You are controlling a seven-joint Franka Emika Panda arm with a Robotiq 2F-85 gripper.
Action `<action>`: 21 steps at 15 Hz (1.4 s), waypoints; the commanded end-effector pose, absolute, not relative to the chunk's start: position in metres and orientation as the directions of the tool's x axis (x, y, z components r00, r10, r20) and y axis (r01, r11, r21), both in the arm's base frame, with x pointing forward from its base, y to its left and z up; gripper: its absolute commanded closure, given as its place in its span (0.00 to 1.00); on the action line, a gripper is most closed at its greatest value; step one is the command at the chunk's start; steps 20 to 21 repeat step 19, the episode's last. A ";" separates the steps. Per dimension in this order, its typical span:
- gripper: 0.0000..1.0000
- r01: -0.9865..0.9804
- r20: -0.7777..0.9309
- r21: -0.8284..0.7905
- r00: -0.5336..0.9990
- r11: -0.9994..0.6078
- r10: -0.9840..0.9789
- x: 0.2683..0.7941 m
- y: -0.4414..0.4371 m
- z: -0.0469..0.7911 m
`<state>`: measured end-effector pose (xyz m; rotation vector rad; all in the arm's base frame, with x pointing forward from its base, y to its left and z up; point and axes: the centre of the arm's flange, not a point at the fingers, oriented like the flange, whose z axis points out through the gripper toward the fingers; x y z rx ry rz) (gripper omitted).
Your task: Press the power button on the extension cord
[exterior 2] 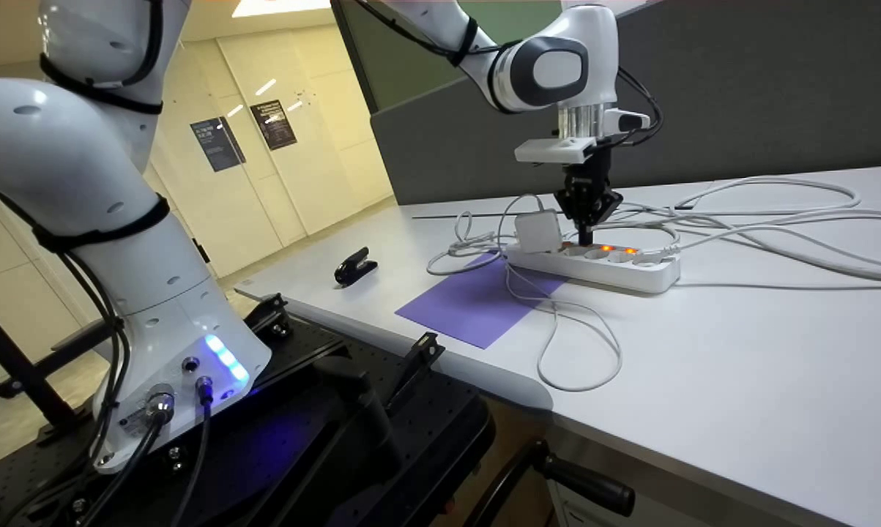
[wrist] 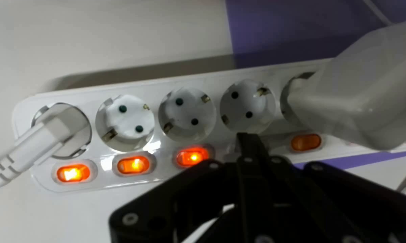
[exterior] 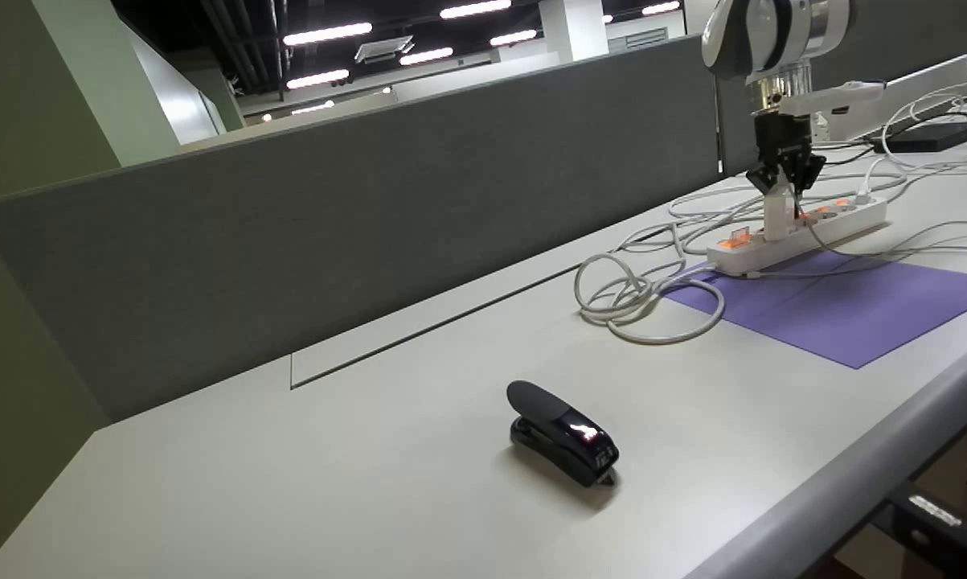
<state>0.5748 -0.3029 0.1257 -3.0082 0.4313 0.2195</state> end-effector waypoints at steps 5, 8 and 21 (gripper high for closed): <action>1.00 -0.350 -0.241 -0.130 0.919 -0.928 -0.312 0.595 -0.319 0.107; 1.00 -0.372 -0.265 -0.116 0.905 -0.921 -0.332 0.598 -0.319 0.098; 1.00 -0.403 -0.237 -0.128 0.900 -0.906 -0.366 0.591 -0.312 0.130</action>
